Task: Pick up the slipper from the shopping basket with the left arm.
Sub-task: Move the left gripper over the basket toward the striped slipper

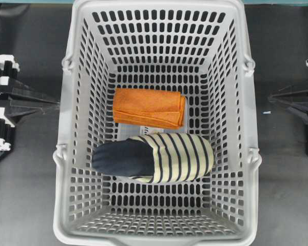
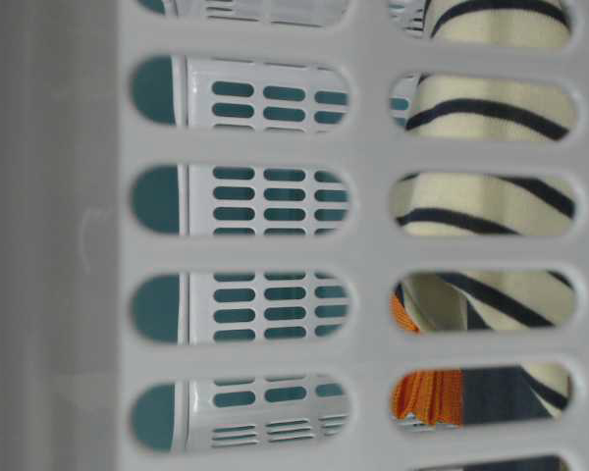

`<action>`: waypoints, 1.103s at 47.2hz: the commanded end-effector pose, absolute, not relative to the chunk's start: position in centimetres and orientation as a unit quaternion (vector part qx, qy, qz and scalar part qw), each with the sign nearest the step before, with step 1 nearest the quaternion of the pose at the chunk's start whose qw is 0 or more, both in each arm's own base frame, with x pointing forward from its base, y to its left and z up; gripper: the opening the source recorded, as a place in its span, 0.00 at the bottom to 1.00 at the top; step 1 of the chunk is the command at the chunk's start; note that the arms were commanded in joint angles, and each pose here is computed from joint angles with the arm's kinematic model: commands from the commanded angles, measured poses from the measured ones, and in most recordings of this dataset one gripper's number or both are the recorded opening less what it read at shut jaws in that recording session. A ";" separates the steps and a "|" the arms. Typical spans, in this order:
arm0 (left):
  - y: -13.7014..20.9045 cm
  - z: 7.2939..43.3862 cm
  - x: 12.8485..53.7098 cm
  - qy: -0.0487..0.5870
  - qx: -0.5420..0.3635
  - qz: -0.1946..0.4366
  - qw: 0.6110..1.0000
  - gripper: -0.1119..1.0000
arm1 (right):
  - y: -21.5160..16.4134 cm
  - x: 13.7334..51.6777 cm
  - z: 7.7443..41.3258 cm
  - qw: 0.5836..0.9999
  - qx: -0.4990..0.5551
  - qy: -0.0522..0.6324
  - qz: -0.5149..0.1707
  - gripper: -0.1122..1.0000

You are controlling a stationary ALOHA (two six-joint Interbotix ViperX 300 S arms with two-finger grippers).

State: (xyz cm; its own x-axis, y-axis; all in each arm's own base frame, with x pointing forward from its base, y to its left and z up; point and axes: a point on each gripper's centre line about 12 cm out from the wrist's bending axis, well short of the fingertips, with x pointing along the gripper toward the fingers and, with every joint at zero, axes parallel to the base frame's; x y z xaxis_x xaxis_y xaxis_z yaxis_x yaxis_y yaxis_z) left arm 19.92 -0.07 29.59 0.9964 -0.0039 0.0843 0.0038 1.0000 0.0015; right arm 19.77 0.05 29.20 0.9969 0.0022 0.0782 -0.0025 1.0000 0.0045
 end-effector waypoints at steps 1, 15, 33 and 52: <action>-0.2 30.4 20.6 -0.021 0.004 -0.006 1.000 0.15 | 0.1 20.0 29.3 0.999 0.007 -0.040 0.003 0.10; -0.4 34.9 23.4 0.112 -0.021 -0.004 0.994 0.10 | 0.4 19.5 29.3 0.999 0.011 -0.039 0.009 0.10; -1.7 37.8 31.6 0.265 -0.013 -0.012 0.964 0.10 | 0.4 19.5 28.8 1.000 0.013 -0.019 0.009 0.10; -3.2 34.9 40.2 0.432 -0.001 -0.011 0.902 0.10 | 0.4 19.5 28.5 1.000 0.017 -0.011 0.009 0.10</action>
State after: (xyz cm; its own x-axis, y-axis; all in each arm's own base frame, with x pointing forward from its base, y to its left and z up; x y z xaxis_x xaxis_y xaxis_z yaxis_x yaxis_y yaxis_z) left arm 38.92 -2.97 33.58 0.6229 -0.0215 -0.7820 0.0193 0.9997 -0.0121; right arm 19.35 0.39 28.30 0.9997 0.0192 0.0169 -0.0195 0.9995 0.0228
